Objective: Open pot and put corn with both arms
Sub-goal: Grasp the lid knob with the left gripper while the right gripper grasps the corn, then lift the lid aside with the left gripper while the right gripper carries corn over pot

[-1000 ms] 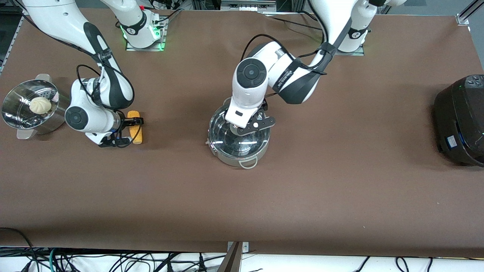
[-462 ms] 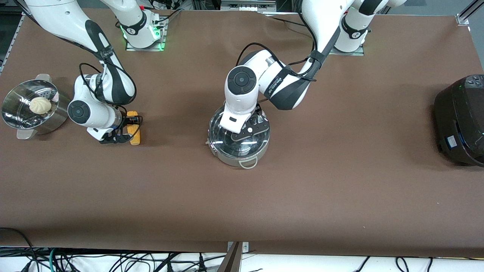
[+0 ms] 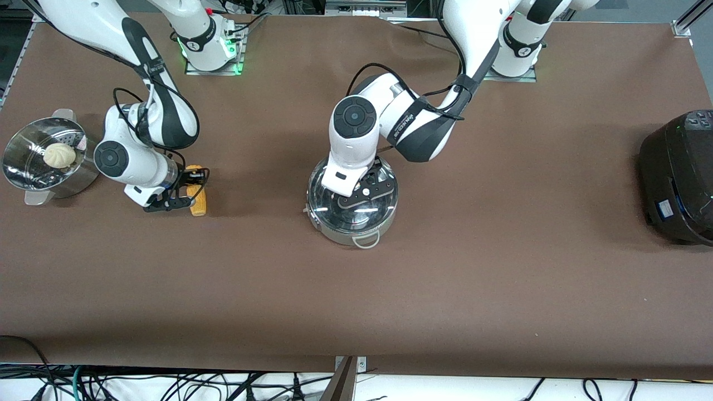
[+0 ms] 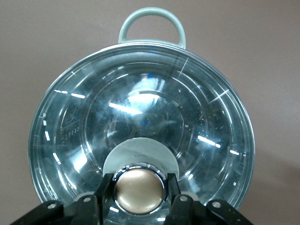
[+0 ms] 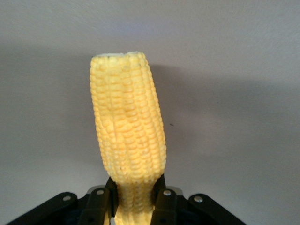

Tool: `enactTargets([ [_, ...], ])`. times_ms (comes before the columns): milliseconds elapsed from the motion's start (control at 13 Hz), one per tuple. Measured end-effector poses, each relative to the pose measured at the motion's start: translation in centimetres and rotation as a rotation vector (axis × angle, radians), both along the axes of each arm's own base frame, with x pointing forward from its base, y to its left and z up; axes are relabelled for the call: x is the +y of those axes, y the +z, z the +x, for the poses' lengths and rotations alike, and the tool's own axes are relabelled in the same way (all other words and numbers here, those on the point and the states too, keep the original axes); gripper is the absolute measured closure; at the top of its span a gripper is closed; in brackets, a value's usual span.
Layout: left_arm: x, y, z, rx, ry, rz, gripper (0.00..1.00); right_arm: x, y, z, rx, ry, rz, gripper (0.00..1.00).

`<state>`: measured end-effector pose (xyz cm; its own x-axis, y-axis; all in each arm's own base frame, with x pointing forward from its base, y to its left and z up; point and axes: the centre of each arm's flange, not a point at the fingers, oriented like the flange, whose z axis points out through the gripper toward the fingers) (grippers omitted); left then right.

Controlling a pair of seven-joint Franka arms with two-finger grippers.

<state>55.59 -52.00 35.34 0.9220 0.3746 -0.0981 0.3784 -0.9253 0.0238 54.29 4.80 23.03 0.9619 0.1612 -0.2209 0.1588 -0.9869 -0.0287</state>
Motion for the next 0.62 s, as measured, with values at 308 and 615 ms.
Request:
enactTargets([
  [308, -0.3, 0.3, -0.2, -0.02, -0.014, 0.014, 0.5, 0.8, 8.7, 3.5, 0.059, -0.006, -0.002, 0.7],
  [615, 2.3, 9.2, 0.3, -0.066, 0.006, -0.009, 0.5, 5.5, 18.6, 5.9, 0.051, -0.059, -0.031, 0.7],
])
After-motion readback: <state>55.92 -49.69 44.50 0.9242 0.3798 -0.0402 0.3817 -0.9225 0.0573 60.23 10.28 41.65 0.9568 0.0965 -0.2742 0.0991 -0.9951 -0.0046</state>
